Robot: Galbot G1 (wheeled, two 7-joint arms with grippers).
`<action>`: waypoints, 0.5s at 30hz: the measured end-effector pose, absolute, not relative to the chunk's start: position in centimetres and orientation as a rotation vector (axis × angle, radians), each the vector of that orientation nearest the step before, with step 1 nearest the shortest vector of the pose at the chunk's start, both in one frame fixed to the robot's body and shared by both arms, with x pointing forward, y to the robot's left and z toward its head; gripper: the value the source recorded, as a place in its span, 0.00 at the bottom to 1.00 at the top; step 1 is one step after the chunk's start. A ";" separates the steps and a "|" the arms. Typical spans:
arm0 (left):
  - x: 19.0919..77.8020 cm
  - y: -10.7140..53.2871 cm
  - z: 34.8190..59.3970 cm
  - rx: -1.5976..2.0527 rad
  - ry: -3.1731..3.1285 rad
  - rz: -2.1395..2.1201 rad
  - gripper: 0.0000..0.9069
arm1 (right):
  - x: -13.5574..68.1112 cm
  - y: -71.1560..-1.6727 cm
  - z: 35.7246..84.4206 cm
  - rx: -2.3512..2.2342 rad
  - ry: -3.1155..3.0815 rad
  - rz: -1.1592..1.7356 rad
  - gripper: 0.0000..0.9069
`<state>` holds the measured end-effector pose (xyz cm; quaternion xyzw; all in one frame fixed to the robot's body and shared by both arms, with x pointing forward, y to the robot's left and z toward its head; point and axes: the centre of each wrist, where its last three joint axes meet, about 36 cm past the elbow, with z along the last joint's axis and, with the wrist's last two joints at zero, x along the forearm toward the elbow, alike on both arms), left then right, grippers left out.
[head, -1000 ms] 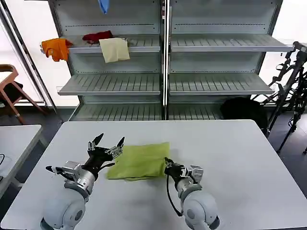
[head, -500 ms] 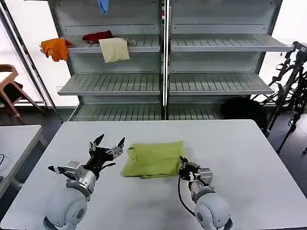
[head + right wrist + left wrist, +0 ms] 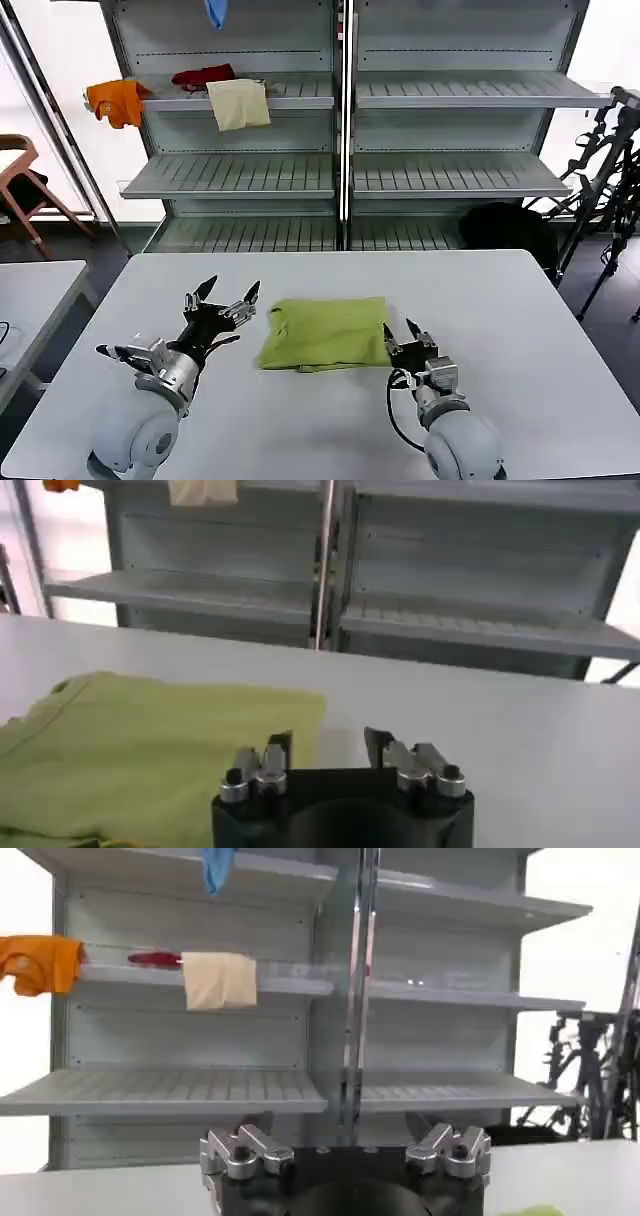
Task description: Fold and organize the clothes.
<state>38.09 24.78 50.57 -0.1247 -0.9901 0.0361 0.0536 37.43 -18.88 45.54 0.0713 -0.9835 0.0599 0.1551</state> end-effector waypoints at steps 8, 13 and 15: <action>38.2 25.0 51.2 -0.389 -3.035 0.190 1.00 | 35.5 -22.4 47.7 0.096 -2.880 0.308 1.00; 38.4 25.6 51.2 -0.384 -3.044 0.202 1.00 | 34.2 -25.4 48.8 0.005 -2.894 0.404 1.00; 38.5 26.0 51.2 -0.382 -3.047 0.202 1.00 | 33.8 -26.6 49.1 -0.029 -2.893 0.436 1.00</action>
